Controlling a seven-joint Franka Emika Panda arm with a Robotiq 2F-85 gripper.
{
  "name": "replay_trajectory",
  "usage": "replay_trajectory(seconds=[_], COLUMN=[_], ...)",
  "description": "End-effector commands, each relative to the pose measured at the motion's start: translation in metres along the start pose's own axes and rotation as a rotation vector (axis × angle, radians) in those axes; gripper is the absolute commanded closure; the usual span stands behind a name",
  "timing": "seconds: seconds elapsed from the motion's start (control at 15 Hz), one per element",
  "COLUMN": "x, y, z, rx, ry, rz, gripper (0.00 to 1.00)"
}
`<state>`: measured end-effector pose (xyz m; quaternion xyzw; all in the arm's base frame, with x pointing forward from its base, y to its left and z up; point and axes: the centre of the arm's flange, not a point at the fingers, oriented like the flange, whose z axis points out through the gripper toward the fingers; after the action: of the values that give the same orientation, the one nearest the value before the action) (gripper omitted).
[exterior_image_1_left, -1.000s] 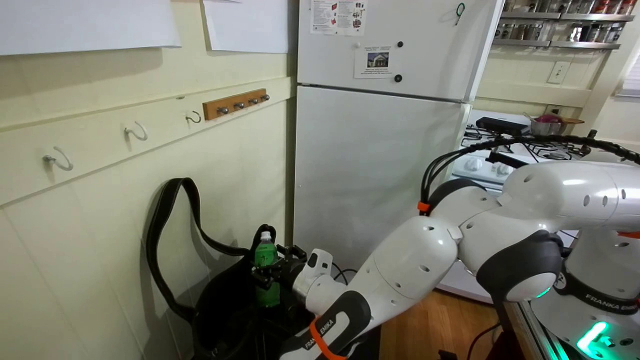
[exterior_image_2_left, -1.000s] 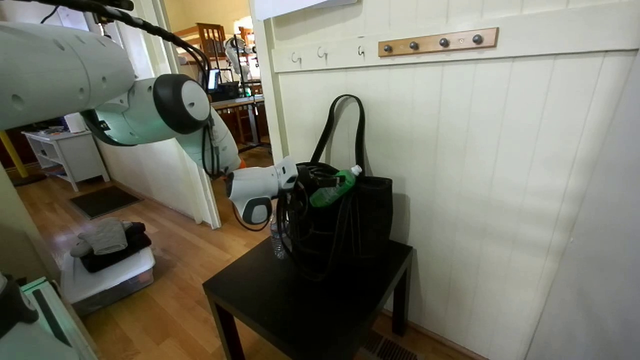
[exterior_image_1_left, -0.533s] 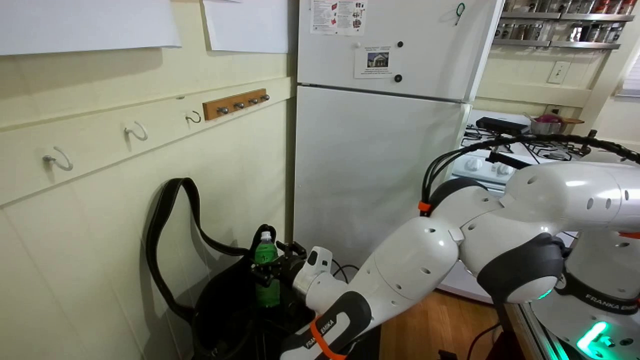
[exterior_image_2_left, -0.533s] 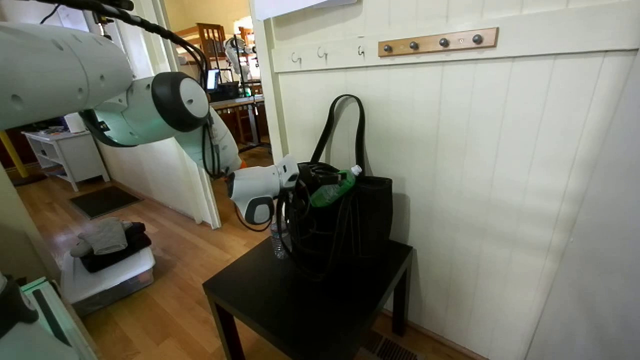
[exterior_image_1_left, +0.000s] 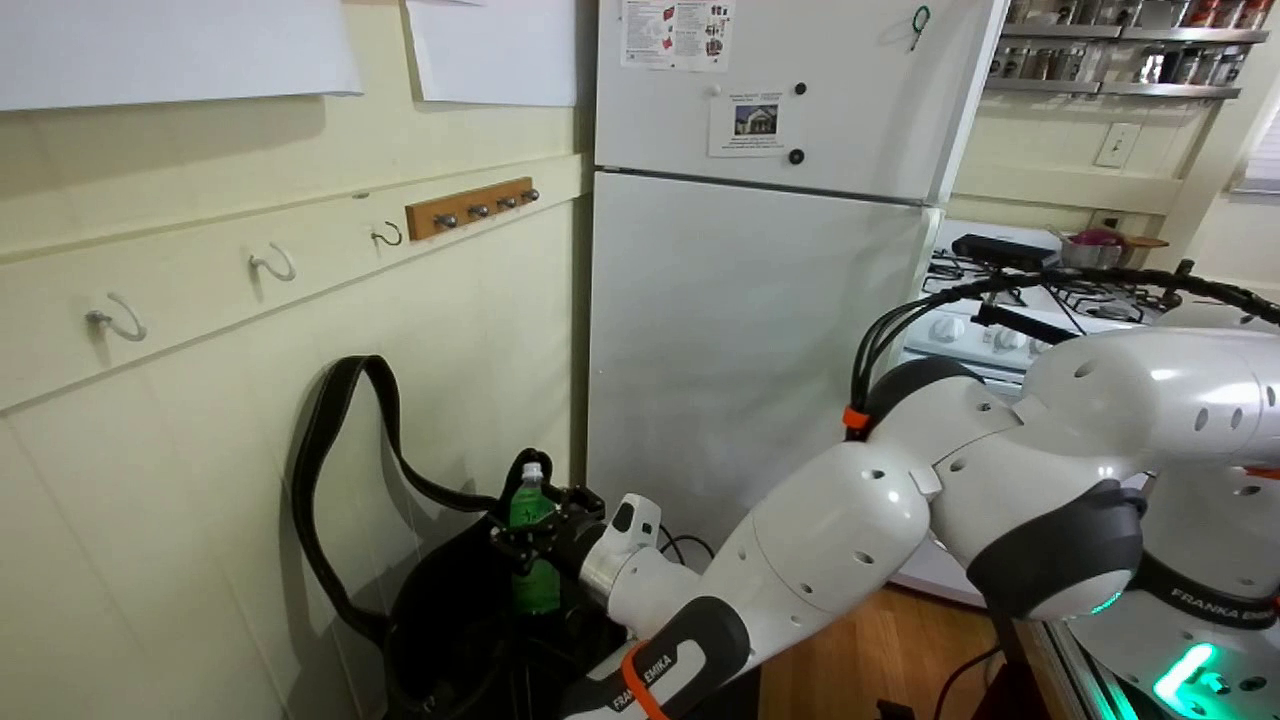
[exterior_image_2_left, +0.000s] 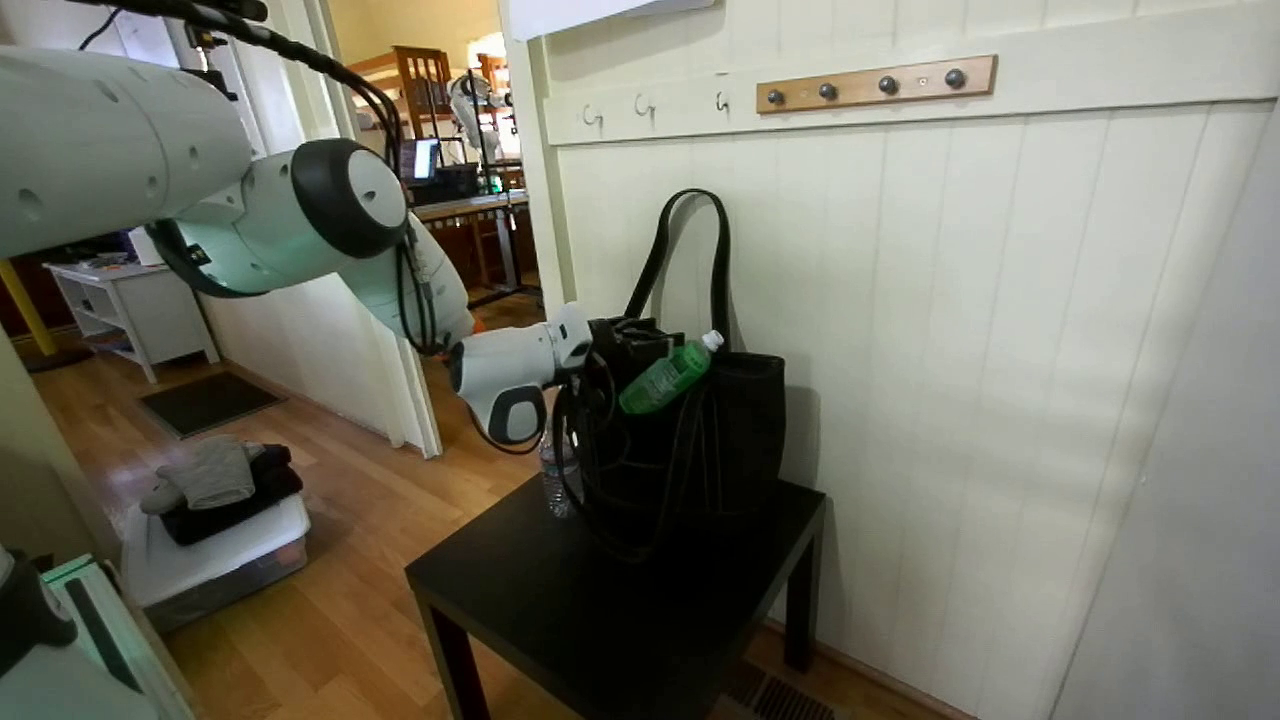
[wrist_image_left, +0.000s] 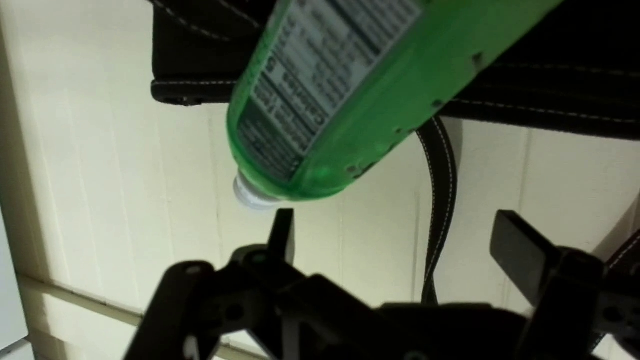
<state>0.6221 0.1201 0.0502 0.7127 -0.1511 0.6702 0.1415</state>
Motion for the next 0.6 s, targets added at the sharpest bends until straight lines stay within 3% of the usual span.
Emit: replay_trajectory(seconds=[0.0,0.53], x=[-0.011,0.016], y=[0.004,0.029], z=[-0.001,-0.02], rx=[0.015,-0.024], ry=[-0.014,-0.037], rz=[0.051,0.025], gripper=[0.0,0.0])
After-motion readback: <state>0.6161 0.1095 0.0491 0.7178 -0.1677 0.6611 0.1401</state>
